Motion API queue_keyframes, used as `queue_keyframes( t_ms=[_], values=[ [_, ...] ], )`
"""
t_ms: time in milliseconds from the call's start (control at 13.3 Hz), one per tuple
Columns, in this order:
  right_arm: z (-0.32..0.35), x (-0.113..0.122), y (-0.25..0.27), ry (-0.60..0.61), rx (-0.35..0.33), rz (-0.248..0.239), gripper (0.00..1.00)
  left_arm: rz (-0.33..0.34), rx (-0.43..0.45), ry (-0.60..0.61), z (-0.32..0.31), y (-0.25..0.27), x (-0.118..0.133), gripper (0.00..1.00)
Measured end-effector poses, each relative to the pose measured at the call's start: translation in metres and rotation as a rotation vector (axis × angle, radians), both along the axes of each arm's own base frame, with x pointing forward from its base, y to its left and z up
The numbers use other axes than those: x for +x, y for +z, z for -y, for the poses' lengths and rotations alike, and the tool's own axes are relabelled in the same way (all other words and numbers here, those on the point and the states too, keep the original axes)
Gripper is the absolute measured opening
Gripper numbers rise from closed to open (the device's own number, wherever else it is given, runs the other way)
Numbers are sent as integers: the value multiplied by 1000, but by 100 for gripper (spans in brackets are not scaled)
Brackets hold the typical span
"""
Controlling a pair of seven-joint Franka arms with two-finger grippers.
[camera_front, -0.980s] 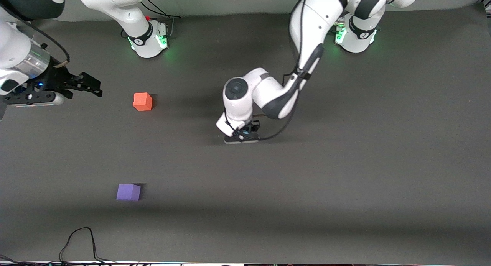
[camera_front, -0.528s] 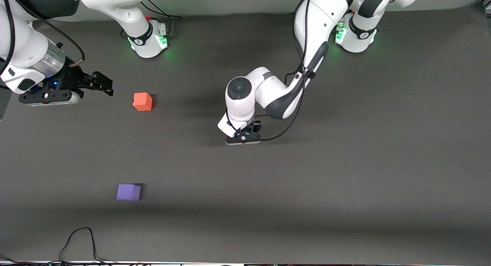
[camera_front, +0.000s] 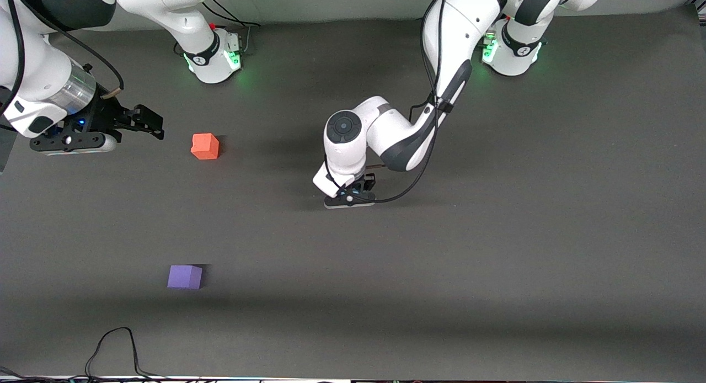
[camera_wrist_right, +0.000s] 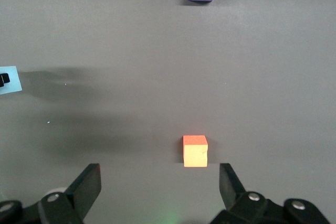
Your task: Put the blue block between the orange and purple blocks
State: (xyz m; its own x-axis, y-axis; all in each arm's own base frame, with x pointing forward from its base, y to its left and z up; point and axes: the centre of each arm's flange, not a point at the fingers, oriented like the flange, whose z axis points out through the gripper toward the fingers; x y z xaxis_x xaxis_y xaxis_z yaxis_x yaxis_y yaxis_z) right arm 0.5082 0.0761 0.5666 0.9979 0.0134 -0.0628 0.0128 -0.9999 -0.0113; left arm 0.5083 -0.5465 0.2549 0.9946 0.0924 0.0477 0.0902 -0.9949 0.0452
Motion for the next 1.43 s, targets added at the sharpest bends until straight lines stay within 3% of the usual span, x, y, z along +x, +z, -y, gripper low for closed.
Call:
queue_keyframes(
  t_ms=[528,829,980,1281,1432],
  values=[
    [0,0,-1,0,0,-1,100,-18,16,-9,2,-5,-8,52],
    [0,1,-1,0,0,1,100,-38,31,-67,55,-24,-77,52],
    [0,1,-2,0,0,1,100,-44,44,-75,61,-40,-89,52],
    [0,2,-3,-1,0,0,100,-37,60,-51,49,-48,-72,93],
    [0,3,-3,-1,0,0,100,-38,67,-2,24,-23,-39,97]
  ],
)
